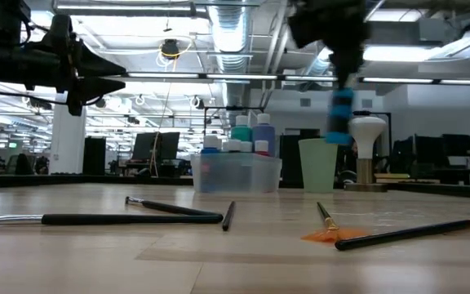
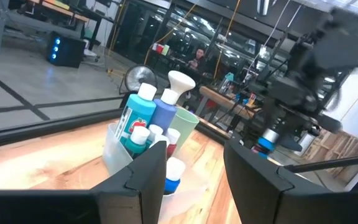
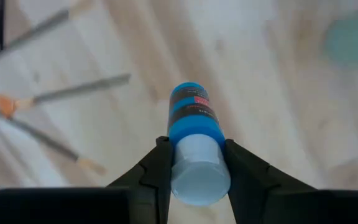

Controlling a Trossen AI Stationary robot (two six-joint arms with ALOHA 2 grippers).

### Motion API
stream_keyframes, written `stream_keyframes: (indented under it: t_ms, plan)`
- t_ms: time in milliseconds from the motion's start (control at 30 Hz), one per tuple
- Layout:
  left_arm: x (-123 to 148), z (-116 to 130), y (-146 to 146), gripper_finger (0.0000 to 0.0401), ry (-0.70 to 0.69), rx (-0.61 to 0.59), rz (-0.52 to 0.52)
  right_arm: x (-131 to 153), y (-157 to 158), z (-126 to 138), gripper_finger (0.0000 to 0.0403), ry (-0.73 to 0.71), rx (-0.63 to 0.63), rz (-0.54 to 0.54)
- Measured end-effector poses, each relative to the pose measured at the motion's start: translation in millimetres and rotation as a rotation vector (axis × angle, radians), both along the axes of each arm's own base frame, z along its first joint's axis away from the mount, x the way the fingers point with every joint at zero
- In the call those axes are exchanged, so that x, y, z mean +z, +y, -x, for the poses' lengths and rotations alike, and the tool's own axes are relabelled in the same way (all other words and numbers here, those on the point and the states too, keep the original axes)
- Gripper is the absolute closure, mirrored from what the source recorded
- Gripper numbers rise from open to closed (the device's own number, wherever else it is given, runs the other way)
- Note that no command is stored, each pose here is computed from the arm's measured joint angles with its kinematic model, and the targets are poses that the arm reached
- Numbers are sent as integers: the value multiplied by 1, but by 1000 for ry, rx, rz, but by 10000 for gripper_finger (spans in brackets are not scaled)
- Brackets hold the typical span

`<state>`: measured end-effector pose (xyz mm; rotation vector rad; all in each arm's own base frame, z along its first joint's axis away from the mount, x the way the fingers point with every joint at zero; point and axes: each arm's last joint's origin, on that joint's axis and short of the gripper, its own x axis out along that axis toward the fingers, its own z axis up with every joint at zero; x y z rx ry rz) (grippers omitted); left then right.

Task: Pick & Place Paint Supplies
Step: Put the small light blue paint bottle into the transparent bin

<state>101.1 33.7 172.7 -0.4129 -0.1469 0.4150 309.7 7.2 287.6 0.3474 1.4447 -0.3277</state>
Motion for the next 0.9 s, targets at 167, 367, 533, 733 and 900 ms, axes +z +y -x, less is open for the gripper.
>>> stream_keyframes:
  t_ms: [167, 367, 533, 733, 900]
  plan:
    - [0, 0, 0, 247, -1, 5, 0, 13, -39, -39, 295, -42, 26, 47]
    - [-1, -1, 0, 247, 6, 5, 3, 25, -68, -84, 295, -60, 51, 106]
    - [-1, -1, 0, 247, 7, 4, 5, 26, -81, -114, 295, -90, 48, 151]
    - [0, -1, 0, 247, 4, 4, 5, -4, -90, -125, 295, 9, 44, 129]
    - [-1, -1, 0, 247, 8, 4, 6, -27, -90, -135, 295, 64, 73, 145]
